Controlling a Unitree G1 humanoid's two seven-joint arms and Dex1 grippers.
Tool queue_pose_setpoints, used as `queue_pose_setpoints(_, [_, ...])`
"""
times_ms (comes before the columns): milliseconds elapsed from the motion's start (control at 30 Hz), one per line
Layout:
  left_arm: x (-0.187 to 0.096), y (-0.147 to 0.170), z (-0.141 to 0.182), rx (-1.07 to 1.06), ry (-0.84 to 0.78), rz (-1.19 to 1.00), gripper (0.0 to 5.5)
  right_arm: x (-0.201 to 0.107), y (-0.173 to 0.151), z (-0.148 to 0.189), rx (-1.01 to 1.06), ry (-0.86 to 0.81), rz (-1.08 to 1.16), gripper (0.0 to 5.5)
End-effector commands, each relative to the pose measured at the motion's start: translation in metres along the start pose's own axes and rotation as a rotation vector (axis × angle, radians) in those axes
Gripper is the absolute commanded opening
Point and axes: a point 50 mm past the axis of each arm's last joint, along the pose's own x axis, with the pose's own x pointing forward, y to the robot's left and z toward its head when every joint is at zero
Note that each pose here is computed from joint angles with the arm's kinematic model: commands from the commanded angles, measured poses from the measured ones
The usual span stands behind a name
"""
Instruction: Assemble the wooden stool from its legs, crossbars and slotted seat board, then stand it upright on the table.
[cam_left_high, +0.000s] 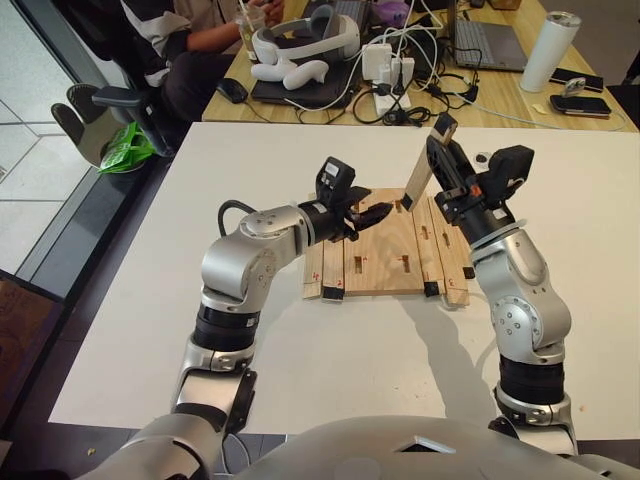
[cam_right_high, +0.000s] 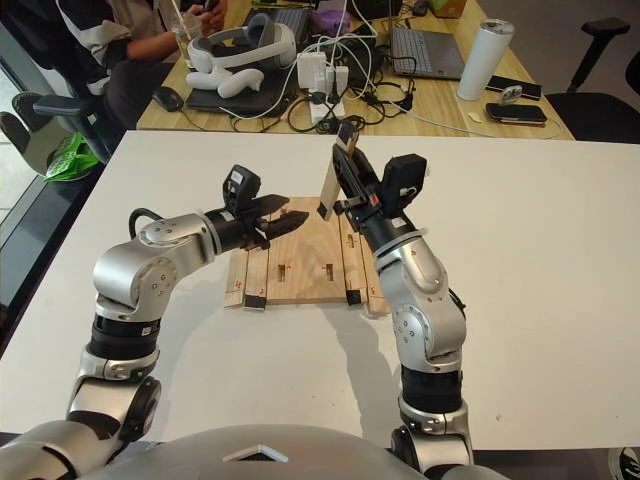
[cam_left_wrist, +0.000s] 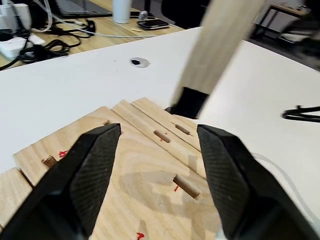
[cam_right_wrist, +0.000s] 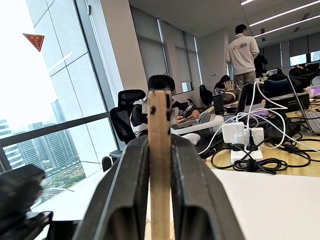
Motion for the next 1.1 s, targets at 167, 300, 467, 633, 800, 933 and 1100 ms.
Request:
queue_pose_setpoints(167, [0.001, -0.009, 0.007, 0.089, 0.024, 0.038, 3.31, 0.011, -0.003, 0.002, 0.064, -0.011, 0.025, 0.40])
queue_pose_setpoints(300, [0.010, -0.013, 0.005, 0.070, 0.016, 0.079, 3.31, 0.014, 0.001, 0.002, 0.104, -0.006, 0.058, 0.40])
queue_pose_setpoints(467, [0.022, -0.024, 0.005, 0.045, 0.001, 0.083, 3.31, 0.020, 0.007, 0.000, 0.168, -0.011, 0.080, 0.40])
queue_pose_setpoints(633, [0.027, -0.023, 0.002, 0.054, 0.009, 0.123, 3.31, 0.022, 0.018, -0.001, 0.227, -0.001, 0.123, 0.40])
queue_pose_setpoints(800, [0.021, -0.008, -0.002, 0.072, 0.032, 0.200, 3.31, 0.005, 0.022, 0.002, 0.250, 0.073, 0.212, 0.40])
queue_pose_setpoints(933, [0.013, 0.007, -0.004, 0.111, 0.050, 0.260, 3.31, -0.016, 0.011, 0.007, 0.225, 0.144, 0.235, 0.40])
queue_pose_setpoints(1100, [0.007, 0.015, -0.003, 0.121, 0.052, 0.288, 3.31, -0.026, 0.003, 0.012, 0.191, 0.179, 0.223, 0.40])
